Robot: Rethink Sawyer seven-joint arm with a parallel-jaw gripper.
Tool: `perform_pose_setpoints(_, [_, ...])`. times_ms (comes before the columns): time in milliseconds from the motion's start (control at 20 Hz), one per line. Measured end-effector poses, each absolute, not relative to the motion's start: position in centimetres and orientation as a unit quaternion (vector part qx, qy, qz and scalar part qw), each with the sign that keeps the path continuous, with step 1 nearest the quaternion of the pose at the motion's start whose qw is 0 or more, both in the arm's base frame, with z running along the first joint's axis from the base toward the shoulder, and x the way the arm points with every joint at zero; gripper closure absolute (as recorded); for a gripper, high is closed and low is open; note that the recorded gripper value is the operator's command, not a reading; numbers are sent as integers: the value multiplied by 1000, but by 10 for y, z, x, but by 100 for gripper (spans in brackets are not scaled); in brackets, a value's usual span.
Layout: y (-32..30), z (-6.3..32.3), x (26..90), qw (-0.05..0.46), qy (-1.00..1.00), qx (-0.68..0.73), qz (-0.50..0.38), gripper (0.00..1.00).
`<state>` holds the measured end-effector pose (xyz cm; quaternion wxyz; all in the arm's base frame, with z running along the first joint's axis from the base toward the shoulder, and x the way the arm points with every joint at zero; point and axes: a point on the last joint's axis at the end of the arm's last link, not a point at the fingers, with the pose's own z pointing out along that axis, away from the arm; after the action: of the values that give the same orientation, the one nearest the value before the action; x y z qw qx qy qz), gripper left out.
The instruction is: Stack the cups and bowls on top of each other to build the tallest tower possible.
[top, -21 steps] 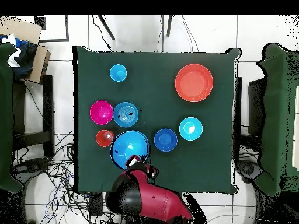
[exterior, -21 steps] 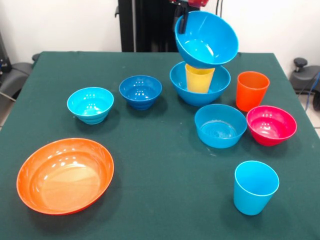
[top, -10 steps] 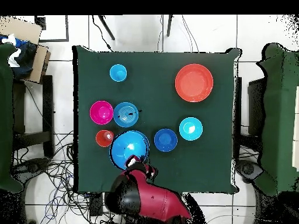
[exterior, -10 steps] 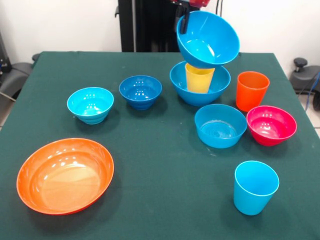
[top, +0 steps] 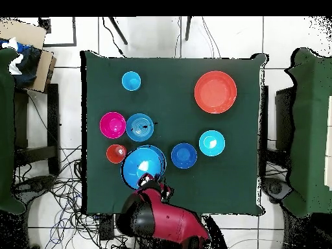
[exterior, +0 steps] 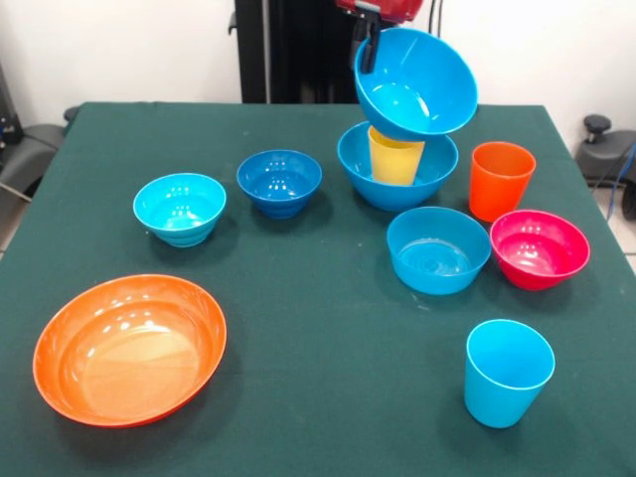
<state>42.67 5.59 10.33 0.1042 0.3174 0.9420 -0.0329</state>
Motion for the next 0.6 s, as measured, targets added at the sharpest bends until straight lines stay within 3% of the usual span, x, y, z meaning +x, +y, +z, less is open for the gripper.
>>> perform_pose_setpoints(600, [54, 105, 435, 112, 941, 316, -32, 100])
